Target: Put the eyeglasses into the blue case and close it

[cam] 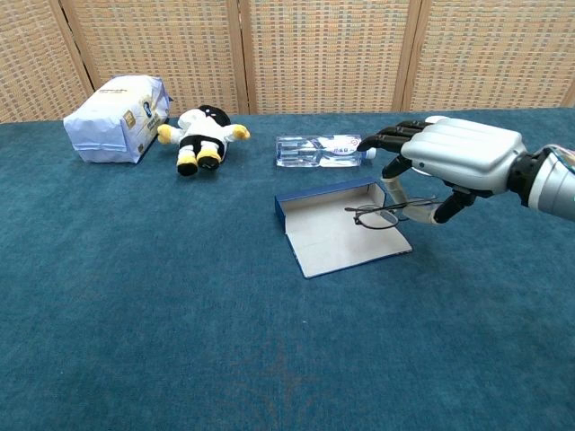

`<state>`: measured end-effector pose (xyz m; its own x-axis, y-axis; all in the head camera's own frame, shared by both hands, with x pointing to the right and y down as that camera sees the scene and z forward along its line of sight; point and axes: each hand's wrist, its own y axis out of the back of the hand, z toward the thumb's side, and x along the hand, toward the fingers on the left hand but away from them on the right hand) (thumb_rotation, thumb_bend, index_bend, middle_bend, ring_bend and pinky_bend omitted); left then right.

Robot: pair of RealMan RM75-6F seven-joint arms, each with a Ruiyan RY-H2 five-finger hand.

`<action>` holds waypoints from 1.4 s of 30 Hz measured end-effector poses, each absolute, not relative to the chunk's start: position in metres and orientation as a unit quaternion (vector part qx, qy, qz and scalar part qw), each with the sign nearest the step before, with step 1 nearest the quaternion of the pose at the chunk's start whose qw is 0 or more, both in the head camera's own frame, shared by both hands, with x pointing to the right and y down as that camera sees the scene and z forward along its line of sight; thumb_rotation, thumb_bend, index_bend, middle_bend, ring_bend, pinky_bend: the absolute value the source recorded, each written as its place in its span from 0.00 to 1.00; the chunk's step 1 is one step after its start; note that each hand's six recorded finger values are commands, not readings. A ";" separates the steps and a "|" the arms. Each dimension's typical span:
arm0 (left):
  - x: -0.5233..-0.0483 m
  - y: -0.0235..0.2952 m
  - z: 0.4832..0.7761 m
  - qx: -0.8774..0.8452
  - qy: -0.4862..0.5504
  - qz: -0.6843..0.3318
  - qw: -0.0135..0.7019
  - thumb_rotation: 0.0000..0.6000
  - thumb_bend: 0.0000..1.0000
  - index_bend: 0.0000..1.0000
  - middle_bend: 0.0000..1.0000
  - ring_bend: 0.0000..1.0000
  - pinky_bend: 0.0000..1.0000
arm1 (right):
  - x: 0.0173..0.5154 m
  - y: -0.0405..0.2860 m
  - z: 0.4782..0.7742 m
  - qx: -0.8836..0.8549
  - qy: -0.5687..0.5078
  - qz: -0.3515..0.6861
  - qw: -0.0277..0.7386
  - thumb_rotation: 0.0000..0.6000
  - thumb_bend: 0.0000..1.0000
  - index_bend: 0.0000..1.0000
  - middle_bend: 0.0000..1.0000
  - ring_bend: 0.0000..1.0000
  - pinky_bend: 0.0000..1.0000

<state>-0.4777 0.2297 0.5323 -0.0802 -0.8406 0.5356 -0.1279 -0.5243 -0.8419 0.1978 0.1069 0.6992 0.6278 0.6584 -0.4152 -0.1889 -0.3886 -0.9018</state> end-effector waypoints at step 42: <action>-0.498 0.216 0.539 -0.606 0.408 -0.635 0.252 1.00 0.13 0.00 0.00 0.00 0.00 | 0.110 0.068 0.757 -0.689 -0.119 0.464 0.543 1.00 0.56 0.59 0.08 0.00 0.06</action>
<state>-0.4978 0.2158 0.5391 -0.1389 -0.8145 0.5632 -0.1755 -0.5395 -0.8235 0.1102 0.0675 0.7566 0.5406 0.6681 -0.5112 -0.3411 -0.3814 -0.8592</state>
